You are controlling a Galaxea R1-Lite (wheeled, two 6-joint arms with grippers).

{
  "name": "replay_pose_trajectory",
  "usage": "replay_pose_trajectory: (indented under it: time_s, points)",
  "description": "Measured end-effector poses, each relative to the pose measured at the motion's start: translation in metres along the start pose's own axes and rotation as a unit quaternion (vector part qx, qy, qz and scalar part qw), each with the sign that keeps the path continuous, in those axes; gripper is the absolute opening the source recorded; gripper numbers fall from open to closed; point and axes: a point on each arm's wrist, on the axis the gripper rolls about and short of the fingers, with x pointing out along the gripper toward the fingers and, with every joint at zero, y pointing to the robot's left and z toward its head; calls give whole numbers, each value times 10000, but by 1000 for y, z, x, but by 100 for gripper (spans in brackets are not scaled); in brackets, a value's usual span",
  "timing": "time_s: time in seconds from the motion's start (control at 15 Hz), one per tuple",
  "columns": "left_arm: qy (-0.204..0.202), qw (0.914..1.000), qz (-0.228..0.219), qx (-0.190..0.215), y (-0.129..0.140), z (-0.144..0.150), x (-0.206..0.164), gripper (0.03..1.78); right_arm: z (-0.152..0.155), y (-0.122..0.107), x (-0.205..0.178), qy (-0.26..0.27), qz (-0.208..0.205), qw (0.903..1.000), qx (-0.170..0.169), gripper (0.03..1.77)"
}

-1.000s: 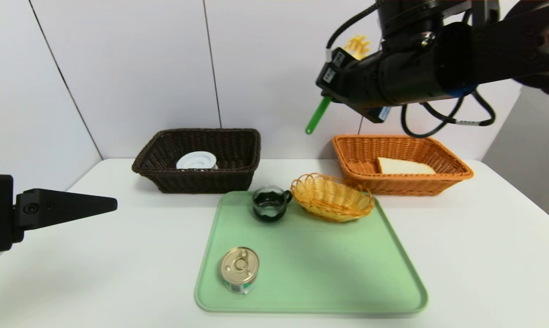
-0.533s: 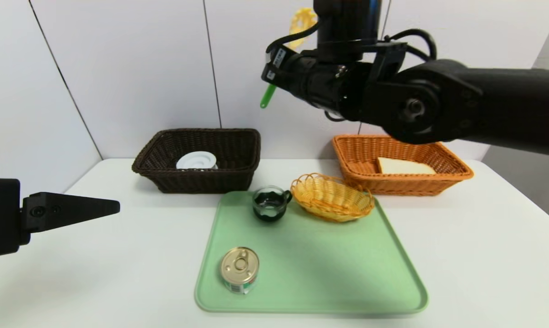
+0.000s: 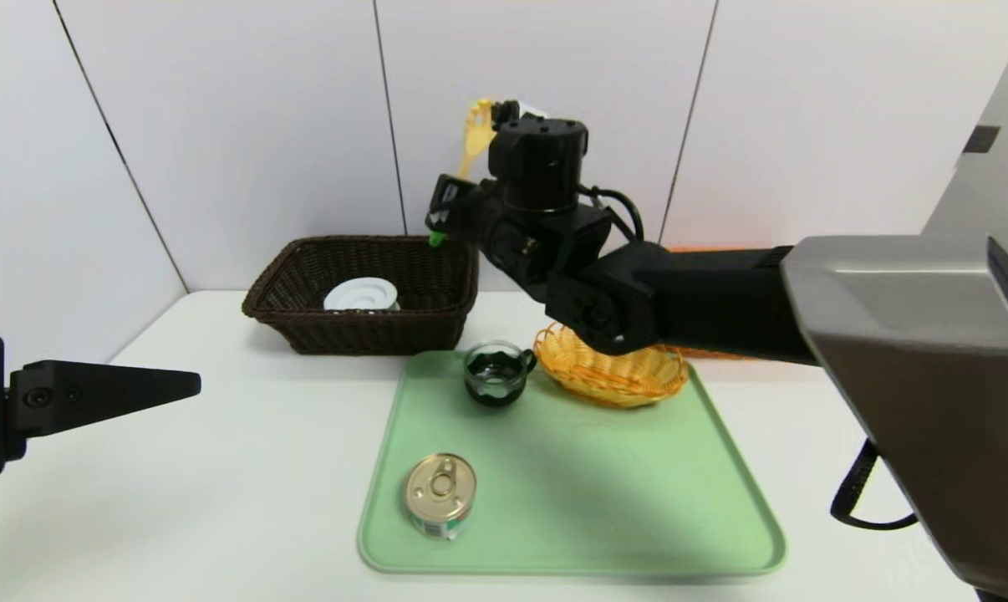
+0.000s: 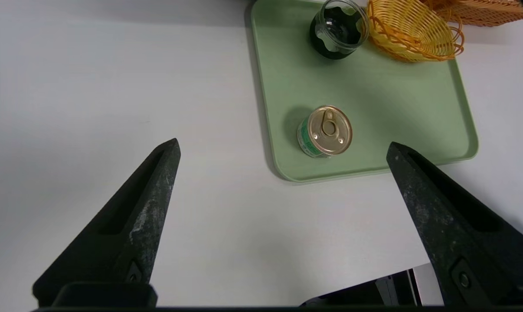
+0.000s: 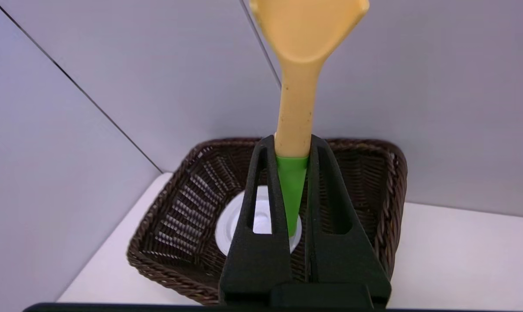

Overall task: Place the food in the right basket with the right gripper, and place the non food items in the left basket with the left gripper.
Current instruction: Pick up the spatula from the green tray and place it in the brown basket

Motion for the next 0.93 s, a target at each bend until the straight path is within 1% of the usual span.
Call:
replay_pose_trajectory:
  time_s: [0.2, 0.47, 0.93]
  points:
    - [14, 10000, 15, -1, 1, -2, -1, 169, -30, -5, 10, 290, -23, 9995, -98, 15]
    - [16, 10000, 59, -27, 4, -6, -2, 169, -53, -12, 19, 367, -40, 9992, -119, 15]
    - [12, 10000, 48, -17, 5, -8, -3, 169, -66, -17, 25, 405, -45, 9991, -127, 15]
